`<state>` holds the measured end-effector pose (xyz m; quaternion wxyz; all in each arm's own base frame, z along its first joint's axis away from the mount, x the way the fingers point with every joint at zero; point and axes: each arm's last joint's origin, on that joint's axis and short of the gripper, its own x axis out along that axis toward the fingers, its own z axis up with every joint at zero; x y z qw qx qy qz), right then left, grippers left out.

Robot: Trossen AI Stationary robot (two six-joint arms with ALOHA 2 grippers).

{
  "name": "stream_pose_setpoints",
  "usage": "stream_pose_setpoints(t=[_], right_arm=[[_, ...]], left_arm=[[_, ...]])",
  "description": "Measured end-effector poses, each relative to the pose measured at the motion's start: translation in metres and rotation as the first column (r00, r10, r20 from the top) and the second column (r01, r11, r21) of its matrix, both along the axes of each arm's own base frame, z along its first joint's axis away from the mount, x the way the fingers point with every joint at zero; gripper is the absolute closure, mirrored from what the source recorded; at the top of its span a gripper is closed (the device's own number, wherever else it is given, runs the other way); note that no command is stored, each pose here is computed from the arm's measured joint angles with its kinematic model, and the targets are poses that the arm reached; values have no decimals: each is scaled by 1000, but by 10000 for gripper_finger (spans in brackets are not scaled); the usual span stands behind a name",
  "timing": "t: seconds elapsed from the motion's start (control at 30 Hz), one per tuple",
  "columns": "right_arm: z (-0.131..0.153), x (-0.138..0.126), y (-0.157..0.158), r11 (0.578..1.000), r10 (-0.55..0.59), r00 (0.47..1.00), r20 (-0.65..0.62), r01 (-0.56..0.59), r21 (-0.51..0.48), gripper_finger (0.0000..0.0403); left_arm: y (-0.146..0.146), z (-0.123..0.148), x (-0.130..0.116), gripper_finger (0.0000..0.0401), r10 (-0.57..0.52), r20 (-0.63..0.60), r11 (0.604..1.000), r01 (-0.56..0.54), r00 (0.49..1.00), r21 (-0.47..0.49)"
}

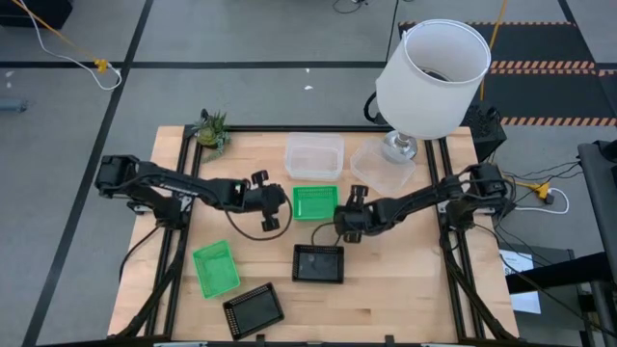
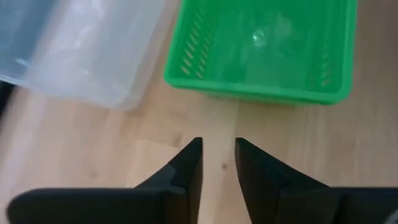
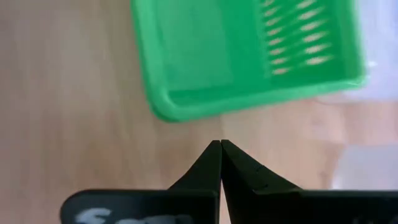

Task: Stack baskets by color
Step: Adjust the stacked green bins

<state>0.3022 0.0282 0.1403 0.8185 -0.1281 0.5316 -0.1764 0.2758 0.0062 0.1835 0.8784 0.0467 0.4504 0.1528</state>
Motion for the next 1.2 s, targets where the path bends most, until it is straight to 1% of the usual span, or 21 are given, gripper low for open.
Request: stream_pose_setpoints(t=[0.13, 0.2, 0.27, 0.43, 0.57, 0.67, 0.7, 0.77, 0.9, 1.1, 1.2], right_arm=[[-2, 2, -6, 999, 22, 1000, 21, -23, 40, 403], [-2, 2, -7, 999, 19, 1000, 24, -20, 39, 403], [-2, 3, -7, 999, 25, 999, 32, -26, 38, 403], [-1, 5, -5, 998, 43, 998, 44, -45, 41, 403], [-1, 7, -2, 992, 72, 995, 70, -78, 97, 403], [2, 8, 1, 986, 93, 992, 89, -104, 129, 403], [2, 8, 3, 985, 99, 991, 94, -111, 135, 403], [2, 8, 5, 980, 111, 989, 94, -125, 152, 403], [4, 8, 8, 978, 123, 987, 106, -139, 156, 403], [6, 7, 12, 966, 151, 982, 110, -170, 195, 403], [8, 7, 12, 965, 153, 981, 116, -173, 196, 403]], left_arm=[[11, -10, -4, 355, -12, 16, 999, 12, 1000, -41], [15, -13, -4, 382, -24, 46, 998, 26, 999, -55], [16, -14, -3, 395, -53, 84, 996, 58, 995, -69], [17, -17, 0, 386, -80, 109, 992, 90, 991, -83], [14, -20, 2, 393, -121, 113, 982, 135, 986, -129], [11, -24, 6, 398, -141, 122, 978, 157, 983, -139], [10, -26, 6, 397, -148, 112, 977, 163, 983, -139], [8, -27, 9, 391, -164, 131, 975, 181, 978, -130], [6, -29, 10, 382, -195, 133, 965, 214, 972, -153], [5, -29, 10, 397, -233, 143, 944, 259, 962, -203], [4, -30, 8, 396, -240, 126, 940, 263, 962, -217]])
